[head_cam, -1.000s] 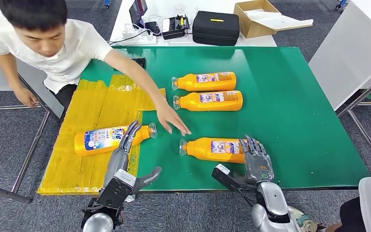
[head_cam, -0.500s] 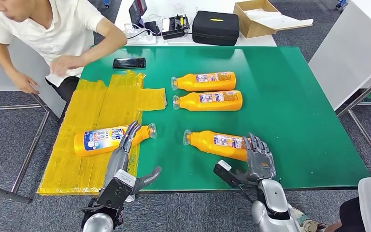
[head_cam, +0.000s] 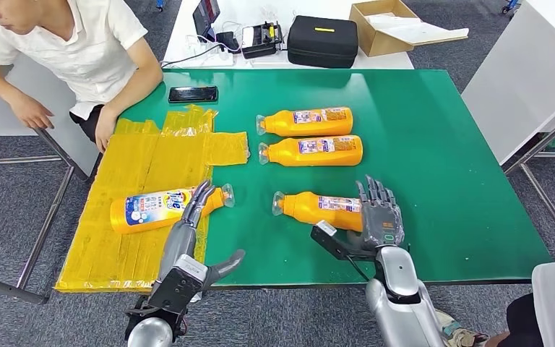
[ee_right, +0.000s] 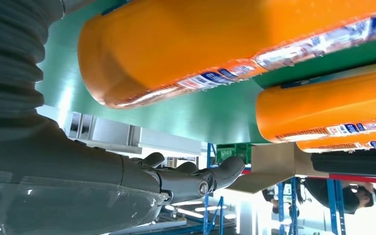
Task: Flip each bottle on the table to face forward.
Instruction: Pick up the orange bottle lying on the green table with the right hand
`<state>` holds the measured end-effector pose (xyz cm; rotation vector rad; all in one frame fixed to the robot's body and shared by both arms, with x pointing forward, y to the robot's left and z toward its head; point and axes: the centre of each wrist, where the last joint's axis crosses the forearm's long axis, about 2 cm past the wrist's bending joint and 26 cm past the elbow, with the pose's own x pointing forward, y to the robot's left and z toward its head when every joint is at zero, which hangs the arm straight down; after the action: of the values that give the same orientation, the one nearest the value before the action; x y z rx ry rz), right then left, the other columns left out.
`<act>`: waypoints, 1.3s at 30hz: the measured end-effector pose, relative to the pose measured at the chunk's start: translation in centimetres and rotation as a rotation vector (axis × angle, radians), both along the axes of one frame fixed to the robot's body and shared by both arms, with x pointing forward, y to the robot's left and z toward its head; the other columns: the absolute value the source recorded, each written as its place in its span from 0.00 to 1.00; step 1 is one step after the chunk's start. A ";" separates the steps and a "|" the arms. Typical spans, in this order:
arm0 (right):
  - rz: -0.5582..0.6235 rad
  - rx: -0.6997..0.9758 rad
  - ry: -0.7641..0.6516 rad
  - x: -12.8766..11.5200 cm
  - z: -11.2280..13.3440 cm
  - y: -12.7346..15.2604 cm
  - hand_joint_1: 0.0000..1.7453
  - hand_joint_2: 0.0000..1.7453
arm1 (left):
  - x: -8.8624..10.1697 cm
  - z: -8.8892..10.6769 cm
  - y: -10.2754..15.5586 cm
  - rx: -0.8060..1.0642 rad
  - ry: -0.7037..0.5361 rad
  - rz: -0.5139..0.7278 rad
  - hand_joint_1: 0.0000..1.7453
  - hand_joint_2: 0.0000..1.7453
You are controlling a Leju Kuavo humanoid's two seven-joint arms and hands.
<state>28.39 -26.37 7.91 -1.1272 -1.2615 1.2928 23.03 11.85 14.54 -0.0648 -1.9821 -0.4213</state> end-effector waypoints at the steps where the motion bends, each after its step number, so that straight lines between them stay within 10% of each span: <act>1: -0.001 0.000 0.000 0.1 0.0 0.1 0.00 1.00 | 0.0 0.0 0.0 -0.001 0.001 -0.002 0.00 1.00; 33: -0.075 0.089 0.172 0.3 -2.2 -1.3 0.02 1.00 | 0.1 -0.8 -0.7 -0.006 0.069 -0.069 0.00 1.00; 37: -0.068 0.090 0.184 0.4 -2.4 -1.4 1.00 1.00 | 0.1 -0.9 -0.7 -0.007 0.073 -0.074 0.00 1.00; 39: -0.062 0.095 0.192 0.6 -2.5 -1.5 1.00 1.00 | 0.1 -0.9 -0.7 -0.012 0.076 -0.079 0.00 1.00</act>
<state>28.94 -27.88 5.41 -0.9445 -1.1253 1.2505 23.11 11.11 13.64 -0.1655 -1.9121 -0.4514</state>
